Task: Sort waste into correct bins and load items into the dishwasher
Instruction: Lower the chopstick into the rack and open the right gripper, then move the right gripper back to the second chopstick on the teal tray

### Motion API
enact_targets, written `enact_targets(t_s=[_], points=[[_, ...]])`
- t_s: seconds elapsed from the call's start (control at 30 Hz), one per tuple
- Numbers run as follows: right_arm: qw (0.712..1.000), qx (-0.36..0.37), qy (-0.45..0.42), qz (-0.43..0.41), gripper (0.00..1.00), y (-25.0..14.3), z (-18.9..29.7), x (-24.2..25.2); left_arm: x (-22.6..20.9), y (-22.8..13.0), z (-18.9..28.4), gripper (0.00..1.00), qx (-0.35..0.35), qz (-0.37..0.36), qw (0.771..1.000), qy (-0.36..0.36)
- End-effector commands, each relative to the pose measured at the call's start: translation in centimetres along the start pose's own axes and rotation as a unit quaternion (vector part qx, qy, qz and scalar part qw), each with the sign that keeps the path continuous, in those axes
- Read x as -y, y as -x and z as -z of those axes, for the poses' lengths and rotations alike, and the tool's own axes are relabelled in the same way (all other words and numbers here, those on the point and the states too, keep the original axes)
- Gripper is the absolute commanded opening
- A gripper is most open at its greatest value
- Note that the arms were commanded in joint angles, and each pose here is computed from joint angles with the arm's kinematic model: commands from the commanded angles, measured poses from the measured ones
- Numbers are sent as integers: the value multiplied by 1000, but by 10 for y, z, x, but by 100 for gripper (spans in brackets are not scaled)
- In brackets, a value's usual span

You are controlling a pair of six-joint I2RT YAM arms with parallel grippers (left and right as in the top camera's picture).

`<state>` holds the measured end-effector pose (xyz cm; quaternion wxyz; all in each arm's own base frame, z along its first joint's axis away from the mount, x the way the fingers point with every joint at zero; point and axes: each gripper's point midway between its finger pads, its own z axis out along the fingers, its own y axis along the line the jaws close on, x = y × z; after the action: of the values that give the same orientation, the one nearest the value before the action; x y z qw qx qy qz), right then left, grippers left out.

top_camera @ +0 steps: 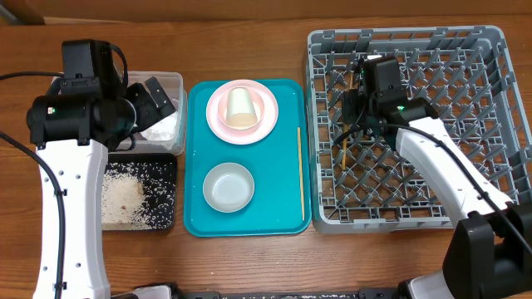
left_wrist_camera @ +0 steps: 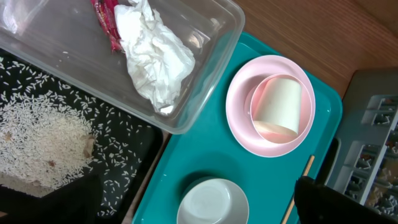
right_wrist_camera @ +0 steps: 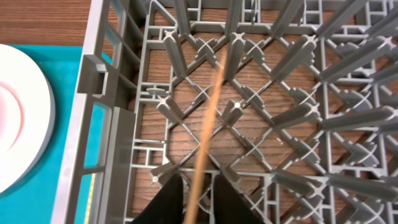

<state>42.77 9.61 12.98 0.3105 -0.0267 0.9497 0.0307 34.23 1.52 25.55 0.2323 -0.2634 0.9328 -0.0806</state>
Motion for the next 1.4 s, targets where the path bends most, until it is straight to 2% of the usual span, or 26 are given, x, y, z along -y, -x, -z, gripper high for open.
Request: enact_targets(t_s=[0.0,0.13,0.27,0.37,0.57,0.7,0.83,1.1,1.37], points=[[1000,6,9,-4,27,7,-1,-4,4,5,8,100,12,-10,1000,-9],[989,-14,146,-1,28,0,6,-55,4,5,8,100,12,-10,1000,-10],[974,-28,223,-17,28,-4,17,-92,4,5,8,100,12,-10,1000,-9],[970,-39,240,-18,28,-11,22,-112,4,5,8,100,12,-10,1000,-10],[962,-54,264,33,29,-34,33,-161,4,5,8,100,12,-10,1000,-10],[969,-60,237,43,29,-48,32,-178,4,5,8,100,12,-10,1000,-9],[984,-59,168,31,29,-65,22,-189,4,5,8,100,12,-10,1000,-9],[996,-36,43,65,33,-83,-5,-177,4,5,8,100,12,-10,1000,-9],[997,-57,-4,55,38,-99,-26,-162,4,5,8,100,12,-10,1000,-9]])
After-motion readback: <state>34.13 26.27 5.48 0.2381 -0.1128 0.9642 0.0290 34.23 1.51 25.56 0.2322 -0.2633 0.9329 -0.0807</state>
